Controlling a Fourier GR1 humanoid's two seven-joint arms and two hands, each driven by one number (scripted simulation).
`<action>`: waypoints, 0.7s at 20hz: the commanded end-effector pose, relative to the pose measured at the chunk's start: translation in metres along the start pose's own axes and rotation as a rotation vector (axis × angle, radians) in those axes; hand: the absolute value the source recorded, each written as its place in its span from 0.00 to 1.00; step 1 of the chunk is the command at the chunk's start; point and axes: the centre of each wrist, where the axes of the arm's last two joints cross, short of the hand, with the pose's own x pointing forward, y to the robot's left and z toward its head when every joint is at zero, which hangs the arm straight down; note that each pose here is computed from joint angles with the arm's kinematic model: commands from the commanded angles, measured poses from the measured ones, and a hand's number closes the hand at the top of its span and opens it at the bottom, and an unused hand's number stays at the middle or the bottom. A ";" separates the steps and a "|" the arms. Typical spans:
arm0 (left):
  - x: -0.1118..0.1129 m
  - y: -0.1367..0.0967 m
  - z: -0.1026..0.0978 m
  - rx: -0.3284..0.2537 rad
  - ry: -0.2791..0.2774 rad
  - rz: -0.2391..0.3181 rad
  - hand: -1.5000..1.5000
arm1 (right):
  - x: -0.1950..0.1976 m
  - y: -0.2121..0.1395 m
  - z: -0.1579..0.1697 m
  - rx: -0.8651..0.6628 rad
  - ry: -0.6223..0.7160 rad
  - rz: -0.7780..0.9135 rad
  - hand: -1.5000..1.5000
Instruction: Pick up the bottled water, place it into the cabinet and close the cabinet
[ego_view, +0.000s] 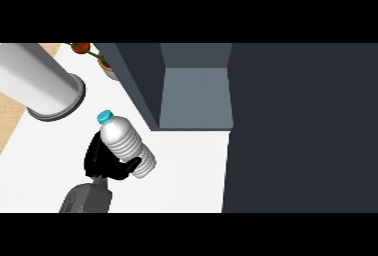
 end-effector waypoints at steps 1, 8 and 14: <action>0.018 -0.049 -0.025 -0.034 -0.013 -0.023 1.00 | -0.002 0.004 0.001 -0.002 0.008 -0.007 0.00; 0.020 -0.104 -0.061 -0.015 -0.042 -0.136 1.00 | 0.008 0.010 -0.008 0.002 -0.010 0.001 0.00; 0.036 -0.148 -0.105 -0.013 -0.061 -0.226 1.00 | 0.000 -0.002 -0.019 0.016 0.004 -0.013 0.00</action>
